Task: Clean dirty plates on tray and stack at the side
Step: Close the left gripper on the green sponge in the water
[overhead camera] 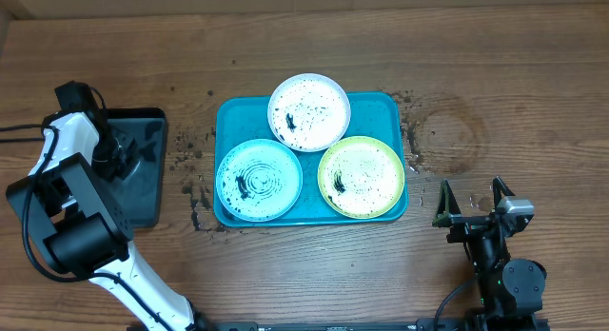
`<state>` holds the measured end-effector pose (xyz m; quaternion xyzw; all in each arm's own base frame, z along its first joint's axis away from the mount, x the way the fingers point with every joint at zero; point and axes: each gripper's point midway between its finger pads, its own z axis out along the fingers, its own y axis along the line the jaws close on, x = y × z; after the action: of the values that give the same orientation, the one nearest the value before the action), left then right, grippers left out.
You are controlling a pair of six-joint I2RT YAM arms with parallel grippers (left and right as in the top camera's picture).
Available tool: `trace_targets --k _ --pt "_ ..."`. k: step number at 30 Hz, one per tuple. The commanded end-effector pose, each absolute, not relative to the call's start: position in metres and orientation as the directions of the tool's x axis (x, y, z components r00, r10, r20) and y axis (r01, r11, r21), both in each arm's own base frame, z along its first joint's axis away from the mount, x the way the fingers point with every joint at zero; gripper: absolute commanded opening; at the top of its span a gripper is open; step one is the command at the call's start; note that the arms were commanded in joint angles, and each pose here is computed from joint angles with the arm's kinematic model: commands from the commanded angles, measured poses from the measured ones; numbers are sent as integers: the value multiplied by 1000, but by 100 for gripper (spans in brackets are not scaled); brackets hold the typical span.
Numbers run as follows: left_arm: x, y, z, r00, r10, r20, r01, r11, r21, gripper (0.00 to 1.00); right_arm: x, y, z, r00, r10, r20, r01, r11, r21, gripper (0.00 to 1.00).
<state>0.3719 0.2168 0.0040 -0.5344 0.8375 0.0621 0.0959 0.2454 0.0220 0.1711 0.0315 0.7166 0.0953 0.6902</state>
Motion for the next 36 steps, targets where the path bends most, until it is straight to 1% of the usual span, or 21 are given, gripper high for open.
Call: trace_targets --k 1,3,4,7,8,9,10,12,21,22,23,24,25,26,27,31,32,33,34,35,36 --pt "371 219 -5 -434 -874 -218 -898 439 31 27 246 21 169 -40 173 -984 -85 981 176 100" --pt "370 221 -5 -459 -860 -225 -886 461 45 11 246 21 169 -40 174 -984 -85 981 176 100" --pt "371 221 -5 -472 -852 -225 -879 475 48 6 246 21 169 -40 173 -984 -84 981 176 100" --pt "371 221 -5 -500 -836 -224 -863 502 54 5 246 21 169 -40 173 -984 -84 981 176 100" --pt "371 221 -5 -500 -836 -226 -863 502 54 16 246 21 169 -40 174 -984 -84 981 176 100" --pt "373 222 -4 -499 -835 -231 -863 502 50 37 246 21 169 -40 174 -984 -84 981 176 100" --pt "374 223 -4 -498 -834 -238 -864 502 46 70 246 21 169 -40 174 -984 -85 981 176 100" --pt "378 225 -3 -493 -832 -254 -865 501 36 100 246 21 169 -40 174 -984 -85 981 176 100" --pt "386 246 4 -467 -809 -356 -876 477 66 100 246 21 169 -40 174 -984 -84 981 176 100" --pt "386 246 4 -467 -809 -356 -876 477 66 98 246 21 169 -40 174 -984 -84 981 176 100" --pt "386 246 4 -468 -809 -355 -876 477 66 84 246 21 169 -40 174 -984 -85 981 176 100" --pt "385 245 3 -470 -810 -351 -876 478 69 53 246 21 169 -40 173 -984 -84 981 176 100" --pt "384 245 3 -471 -811 -348 -876 478 71 31 246 21 169 -40 174 -984 -84 981 176 100" --pt "383 244 3 -472 -811 -345 -875 478 74 14 246 21 169 -40 174 -984 -85 981 176 100" --pt "382 244 3 -473 -812 -341 -875 478 76 4 246 21 169 -40 173 -984 -85 981 176 100" --pt "379 238 1 -483 -818 -313 -871 485 78 4 246 21 169 -40 174 -984 -84 981 176 100" --pt "377 237 0 -485 -820 -304 -871 486 80 7 246 21 169 -40 174 -984 -84 981 176 100" --pt "375 236 -1 -488 -822 -295 -870 486 84 19 246 21 169 -40 174 -984 -85 981 176 100" --pt "373 232 -2 -492 -825 -278 -868 489 84 45 246 21 169 -40 174 -984 -85 981 176 100" --pt "370 223 -5 -500 -835 -230 -864 500 64 98 246 21 169 -40 173 -984 -85 981 176 100" --pt "369 217 -6 -504 -839 -204 -861 505 50 100 246 21 169 -40 174 -984 -84 981 176 100"
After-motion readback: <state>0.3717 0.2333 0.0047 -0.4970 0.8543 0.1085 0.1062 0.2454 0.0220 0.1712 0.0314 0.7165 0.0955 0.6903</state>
